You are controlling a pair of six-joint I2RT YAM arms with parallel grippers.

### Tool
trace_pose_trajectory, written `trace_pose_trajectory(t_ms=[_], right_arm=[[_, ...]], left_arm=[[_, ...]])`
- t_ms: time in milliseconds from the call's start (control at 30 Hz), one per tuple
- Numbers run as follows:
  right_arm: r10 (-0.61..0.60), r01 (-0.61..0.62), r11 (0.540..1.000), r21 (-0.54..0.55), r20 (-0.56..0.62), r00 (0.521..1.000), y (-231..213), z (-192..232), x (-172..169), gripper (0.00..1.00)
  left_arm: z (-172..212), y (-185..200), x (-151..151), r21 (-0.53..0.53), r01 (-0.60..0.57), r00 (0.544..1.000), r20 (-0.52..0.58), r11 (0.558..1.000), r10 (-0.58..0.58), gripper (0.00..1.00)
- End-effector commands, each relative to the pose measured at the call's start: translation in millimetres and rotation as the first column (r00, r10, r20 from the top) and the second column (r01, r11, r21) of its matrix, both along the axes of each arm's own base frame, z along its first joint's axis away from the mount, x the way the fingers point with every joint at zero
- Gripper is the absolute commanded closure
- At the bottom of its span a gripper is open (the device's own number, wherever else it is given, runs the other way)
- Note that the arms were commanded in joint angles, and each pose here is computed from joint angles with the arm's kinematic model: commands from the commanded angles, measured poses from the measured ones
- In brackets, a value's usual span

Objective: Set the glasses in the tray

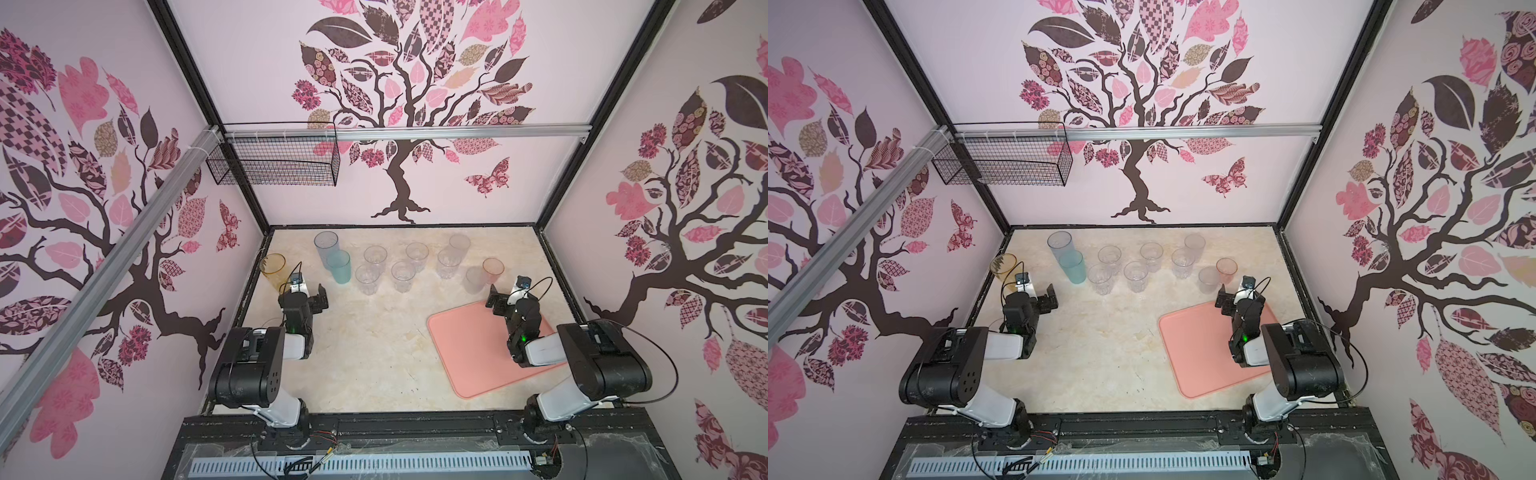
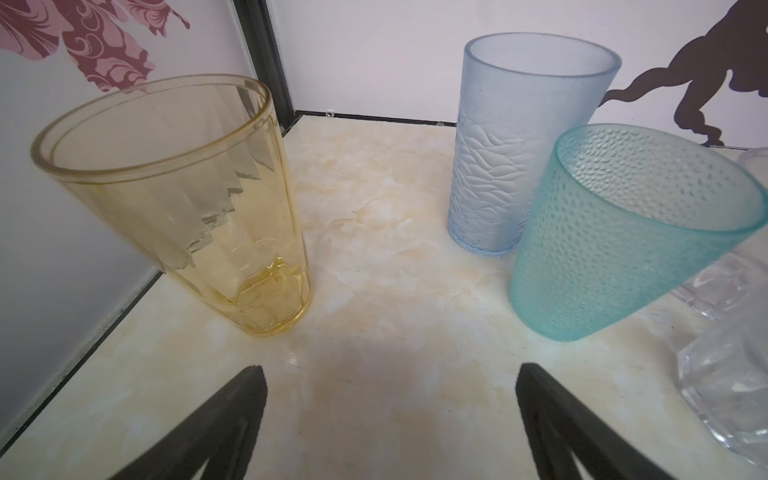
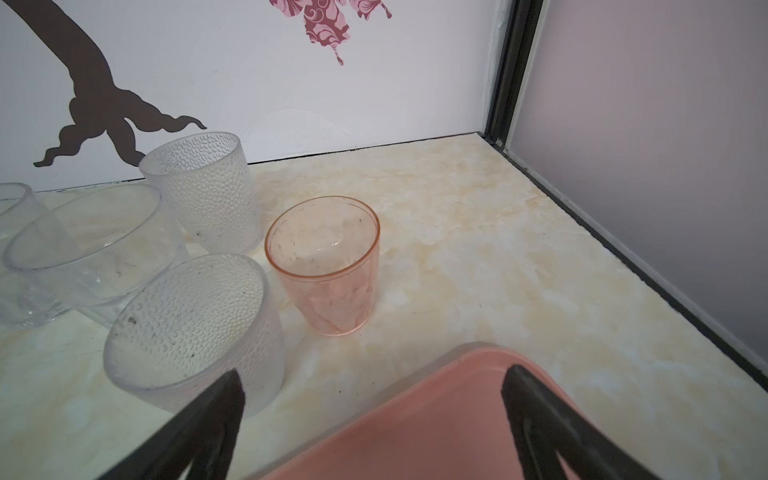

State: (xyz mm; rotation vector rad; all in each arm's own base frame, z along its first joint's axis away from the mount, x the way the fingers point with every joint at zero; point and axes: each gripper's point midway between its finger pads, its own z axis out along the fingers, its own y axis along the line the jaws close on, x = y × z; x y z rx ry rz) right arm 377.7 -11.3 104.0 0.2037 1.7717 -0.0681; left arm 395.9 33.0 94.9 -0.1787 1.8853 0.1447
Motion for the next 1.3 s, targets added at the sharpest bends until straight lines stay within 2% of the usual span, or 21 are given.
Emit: trace_pose_trajectory(t_ms=[0,1267], right_arm=[[-0.001,0.001,1.0,-0.005,0.018,1.0,-1.2,8.1,5.9,0.01],[-0.001,0.001,1.0,-0.005,0.017,1.0,-1.2,7.9,6.2,0.01]], left_arm=[[6.6,-1.9,3.1,-0.002,0.016,1.0,0.017,1.0,-0.016,0.02],[7.1,-1.1,2.9,-0.015,0.028,0.999,0.02,0.999,-0.028,0.02]])
